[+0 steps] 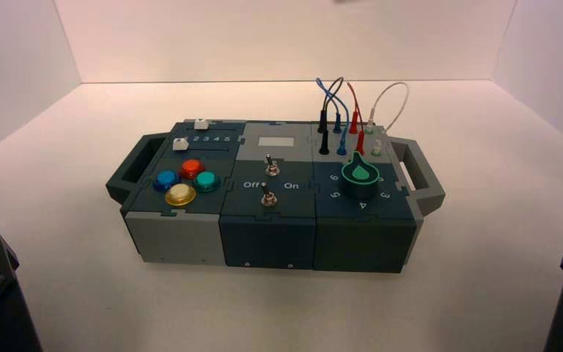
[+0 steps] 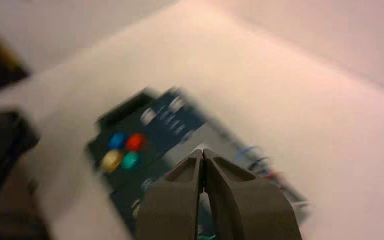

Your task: Push the yellow button with the right gripper.

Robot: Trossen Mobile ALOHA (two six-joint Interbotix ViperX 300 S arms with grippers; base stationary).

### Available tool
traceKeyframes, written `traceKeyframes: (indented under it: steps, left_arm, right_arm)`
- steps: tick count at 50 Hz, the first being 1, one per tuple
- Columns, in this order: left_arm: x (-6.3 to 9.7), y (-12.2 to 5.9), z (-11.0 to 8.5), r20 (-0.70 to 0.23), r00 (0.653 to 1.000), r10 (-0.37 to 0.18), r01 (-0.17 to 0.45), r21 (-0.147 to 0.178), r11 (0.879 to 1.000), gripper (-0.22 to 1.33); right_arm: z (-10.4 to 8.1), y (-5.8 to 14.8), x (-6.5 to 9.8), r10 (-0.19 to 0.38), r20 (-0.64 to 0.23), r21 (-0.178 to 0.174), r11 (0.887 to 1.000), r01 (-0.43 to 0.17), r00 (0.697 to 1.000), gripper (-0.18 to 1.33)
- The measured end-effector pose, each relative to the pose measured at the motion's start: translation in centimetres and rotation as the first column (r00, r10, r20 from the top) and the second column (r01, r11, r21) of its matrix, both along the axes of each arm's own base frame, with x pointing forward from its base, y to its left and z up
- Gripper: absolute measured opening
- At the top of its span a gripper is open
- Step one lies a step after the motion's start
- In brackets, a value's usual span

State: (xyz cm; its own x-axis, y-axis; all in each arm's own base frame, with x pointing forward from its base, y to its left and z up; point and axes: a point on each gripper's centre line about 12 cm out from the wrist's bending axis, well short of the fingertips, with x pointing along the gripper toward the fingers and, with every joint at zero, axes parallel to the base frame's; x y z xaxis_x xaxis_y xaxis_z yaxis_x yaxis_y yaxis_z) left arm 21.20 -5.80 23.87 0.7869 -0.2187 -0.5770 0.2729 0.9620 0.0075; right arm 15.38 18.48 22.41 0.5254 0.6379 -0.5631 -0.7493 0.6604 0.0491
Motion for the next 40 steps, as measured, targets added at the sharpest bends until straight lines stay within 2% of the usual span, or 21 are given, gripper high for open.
traceKeyframes:
  steps: [3, 4, 8, 15, 19, 26, 31, 40]
  left_arm:
    - [0.0, 0.0, 0.0, -0.022, 1.0, -0.001, 0.001, 0.007, 1.0, -0.16]
    - [-0.1, 0.0, -0.1, -0.046, 0.999, -0.001, 0.002, 0.013, 1.0, -0.16]
    - [-0.2, 0.0, -0.3, -0.09, 0.996, -0.007, 0.01, 0.032, 0.999, -0.16]
    - [-0.4, 0.1, -0.3, -0.182, 0.983, -0.008, 0.02, 0.061, 0.998, -0.16]
    - [-0.6, 0.1, -0.2, -0.271, 0.963, -0.005, 0.028, 0.083, 0.996, -0.16]
    - [-0.9, 0.1, 0.4, -0.364, 0.932, -0.003, 0.039, 0.093, 0.995, -0.16]
    - [-1.5, -0.2, 0.8, -0.448, 0.894, -0.009, 0.061, 0.1, 0.993, -0.16]
    - [-2.1, -0.9, 0.6, -0.536, 0.843, -0.034, 0.111, 0.112, 0.988, -0.16]
  right_arm:
    - [-0.3, 1.1, -0.4, 0.038, -0.025, -0.023, 0.999, -0.039, 0.999, -0.14]
    - [-0.5, 1.8, -0.7, 0.066, -0.042, -0.043, 0.997, -0.068, 0.997, -0.14]
    - [-1.0, 3.1, -1.1, 0.102, -0.077, -0.075, 0.991, -0.107, 0.992, -0.14]
    - [-1.7, 4.9, -1.3, 0.134, -0.132, -0.128, 0.98, -0.151, 0.982, -0.14]
    - [-2.1, 5.8, -1.5, 0.146, -0.164, -0.15, 0.974, -0.171, 0.976, -0.14]
    - [-2.7, 7.1, -2.0, 0.164, -0.21, -0.174, 0.964, -0.202, 0.964, -0.14]
    - [-3.6, 8.3, -2.6, 0.179, -0.256, -0.193, 0.953, -0.232, 0.95, -0.14]
    - [-4.9, 9.8, -2.8, 0.161, -0.326, -0.201, 0.951, -0.234, 0.932, -0.14]
